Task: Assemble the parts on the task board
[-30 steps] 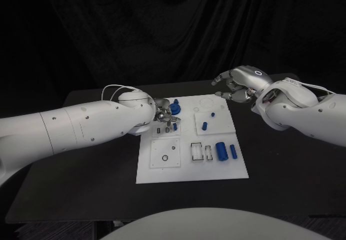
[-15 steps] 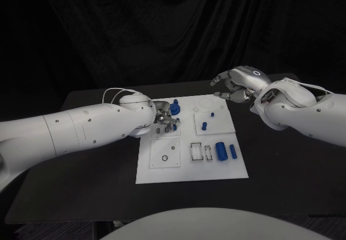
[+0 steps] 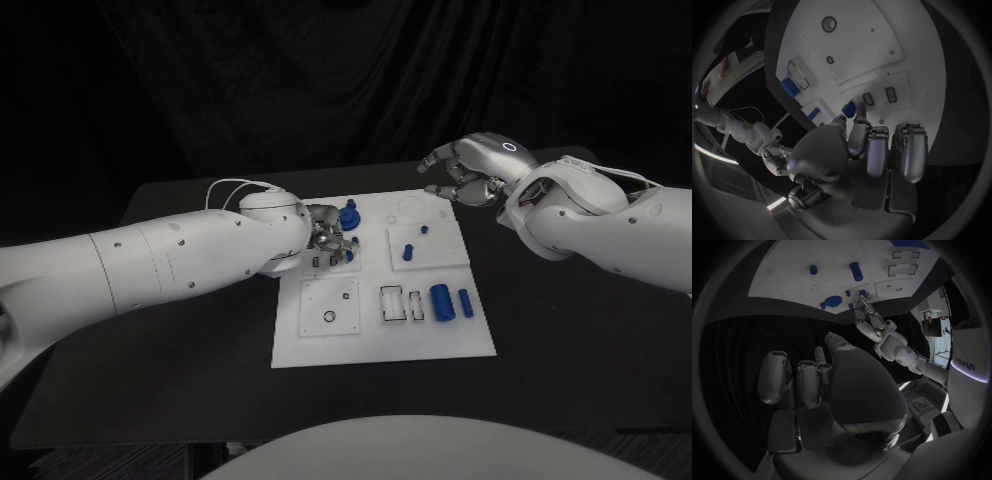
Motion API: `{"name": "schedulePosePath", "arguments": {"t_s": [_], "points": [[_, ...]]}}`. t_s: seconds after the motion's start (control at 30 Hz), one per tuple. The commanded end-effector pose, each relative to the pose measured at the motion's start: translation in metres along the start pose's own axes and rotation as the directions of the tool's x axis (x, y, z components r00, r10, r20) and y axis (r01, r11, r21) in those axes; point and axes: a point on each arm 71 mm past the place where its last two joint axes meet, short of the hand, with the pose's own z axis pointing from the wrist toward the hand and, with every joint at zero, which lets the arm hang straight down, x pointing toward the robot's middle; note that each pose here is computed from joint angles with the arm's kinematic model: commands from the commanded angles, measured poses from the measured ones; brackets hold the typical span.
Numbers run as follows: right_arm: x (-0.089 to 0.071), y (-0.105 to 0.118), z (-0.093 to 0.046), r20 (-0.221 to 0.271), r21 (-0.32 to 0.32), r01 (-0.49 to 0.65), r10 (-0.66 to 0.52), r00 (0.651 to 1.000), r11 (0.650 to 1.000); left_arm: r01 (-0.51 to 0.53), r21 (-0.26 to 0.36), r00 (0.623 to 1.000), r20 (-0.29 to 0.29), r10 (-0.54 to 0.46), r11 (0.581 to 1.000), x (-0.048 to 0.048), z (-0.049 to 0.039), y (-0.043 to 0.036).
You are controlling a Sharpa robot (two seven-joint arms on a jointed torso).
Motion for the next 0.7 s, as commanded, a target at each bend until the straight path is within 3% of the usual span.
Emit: {"name": "schedulePosePath", "arguments": {"t_s": [0.03, 0.7], "points": [[0.0015, -0.001, 0.0, -0.01, 0.018, 0.0, 0.0, 1.0, 1.0, 0.003, 0.027, 1.0, -0.011, -0.003, 1.0, 0.0018, 0.0006, -0.0035], [0.0051, -0.0015, 0.0016, -0.033, 0.031, 0.001, 0.0, 0.999, 1.0, 0.002, 0.051, 1.0, -0.018, -0.001, 0.999, 0.0037, 0.0018, -0.0067]]}}
